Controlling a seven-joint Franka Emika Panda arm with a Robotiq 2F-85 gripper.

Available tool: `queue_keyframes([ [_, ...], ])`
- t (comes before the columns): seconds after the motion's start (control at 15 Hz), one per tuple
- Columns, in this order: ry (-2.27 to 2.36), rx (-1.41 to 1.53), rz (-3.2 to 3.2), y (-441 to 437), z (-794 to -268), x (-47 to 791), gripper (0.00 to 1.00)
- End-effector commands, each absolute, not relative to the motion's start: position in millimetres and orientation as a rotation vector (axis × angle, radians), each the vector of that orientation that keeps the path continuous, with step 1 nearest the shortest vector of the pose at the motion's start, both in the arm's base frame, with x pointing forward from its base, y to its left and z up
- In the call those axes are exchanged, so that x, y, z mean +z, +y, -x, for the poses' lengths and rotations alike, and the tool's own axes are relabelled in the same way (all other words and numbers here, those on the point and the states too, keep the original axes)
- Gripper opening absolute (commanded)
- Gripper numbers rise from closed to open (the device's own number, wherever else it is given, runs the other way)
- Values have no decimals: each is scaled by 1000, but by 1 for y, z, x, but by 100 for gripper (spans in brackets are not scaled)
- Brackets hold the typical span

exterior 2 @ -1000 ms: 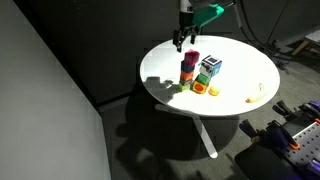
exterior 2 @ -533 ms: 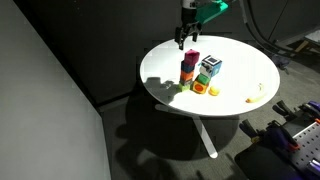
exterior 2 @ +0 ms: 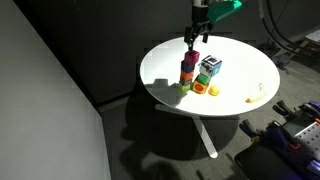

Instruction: Put the pink block on top of the blue block

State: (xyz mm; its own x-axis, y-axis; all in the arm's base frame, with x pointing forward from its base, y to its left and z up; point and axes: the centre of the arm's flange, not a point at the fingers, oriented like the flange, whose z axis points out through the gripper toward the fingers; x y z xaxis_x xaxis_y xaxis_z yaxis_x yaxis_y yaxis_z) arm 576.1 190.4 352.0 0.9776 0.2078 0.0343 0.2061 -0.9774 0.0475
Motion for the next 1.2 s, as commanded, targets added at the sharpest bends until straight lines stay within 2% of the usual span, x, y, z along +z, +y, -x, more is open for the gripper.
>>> queue_keyframes([
  [0.0, 275, 41, -3110, 172, -546, 362, 100],
  [1.13, 97, 133, -3155, 131, -484, 374, 100],
])
